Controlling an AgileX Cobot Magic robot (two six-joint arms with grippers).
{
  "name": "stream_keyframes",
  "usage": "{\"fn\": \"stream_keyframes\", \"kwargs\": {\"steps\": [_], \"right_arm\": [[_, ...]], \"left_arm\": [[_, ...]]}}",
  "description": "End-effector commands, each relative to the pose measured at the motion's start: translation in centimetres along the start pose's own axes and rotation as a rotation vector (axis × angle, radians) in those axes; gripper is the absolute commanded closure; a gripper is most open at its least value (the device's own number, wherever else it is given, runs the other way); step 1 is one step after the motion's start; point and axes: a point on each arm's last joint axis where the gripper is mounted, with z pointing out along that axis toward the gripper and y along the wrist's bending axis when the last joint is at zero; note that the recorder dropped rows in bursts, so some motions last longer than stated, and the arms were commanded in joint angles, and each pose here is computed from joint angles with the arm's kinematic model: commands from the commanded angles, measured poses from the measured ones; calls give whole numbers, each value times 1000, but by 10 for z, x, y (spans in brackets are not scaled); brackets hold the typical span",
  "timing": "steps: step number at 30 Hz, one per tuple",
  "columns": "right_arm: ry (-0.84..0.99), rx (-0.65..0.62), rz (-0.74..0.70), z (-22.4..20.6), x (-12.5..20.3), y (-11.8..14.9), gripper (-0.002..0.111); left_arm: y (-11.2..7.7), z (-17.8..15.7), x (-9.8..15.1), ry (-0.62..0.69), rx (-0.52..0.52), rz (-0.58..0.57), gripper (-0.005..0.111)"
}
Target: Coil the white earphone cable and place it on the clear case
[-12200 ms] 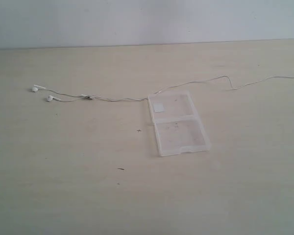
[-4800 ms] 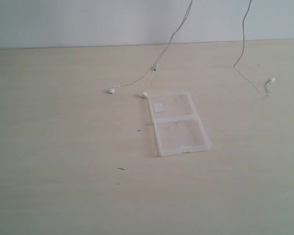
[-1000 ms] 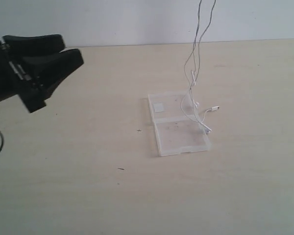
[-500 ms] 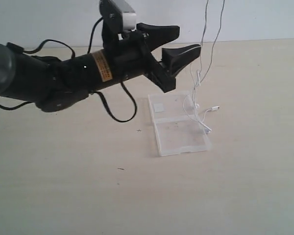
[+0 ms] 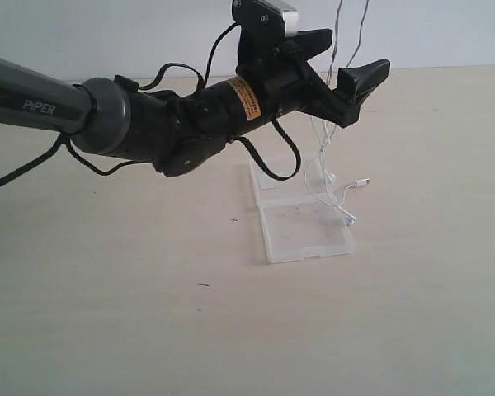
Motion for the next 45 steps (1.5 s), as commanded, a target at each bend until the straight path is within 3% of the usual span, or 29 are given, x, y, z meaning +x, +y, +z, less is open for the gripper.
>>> {"fn": "stream_keyframes", "kwargs": {"steps": [1, 9, 11, 14, 22, 35, 42, 45], "right_arm": [[-3, -3, -13, -1, -1, 0, 108], [-3, -3, -23, -1, -1, 0, 108], [-3, -3, -23, -1, -1, 0, 108], [-3, -3, -23, -1, -1, 0, 108], [-3, -2, -21, -1, -1, 0, 108], [-12, 60, -31, -19, -7, -21, 108], [-37, 72, -36, -19, -10, -22, 108], [-37, 72, -36, -19, -10, -22, 108]], "left_arm": [[-2, 14, 5, -5, -33, -47, 22], [1, 19, 11, 17, -62, -61, 22], [1, 19, 11, 17, -62, -61, 28], [1, 19, 11, 17, -63, -62, 65], [2, 19, 13, 37, -68, -15, 107], [12, 16, 13, 68, -95, 17, 103], [10, 16, 14, 69, -87, 26, 45], [10, 16, 14, 70, -88, 26, 39]]}}
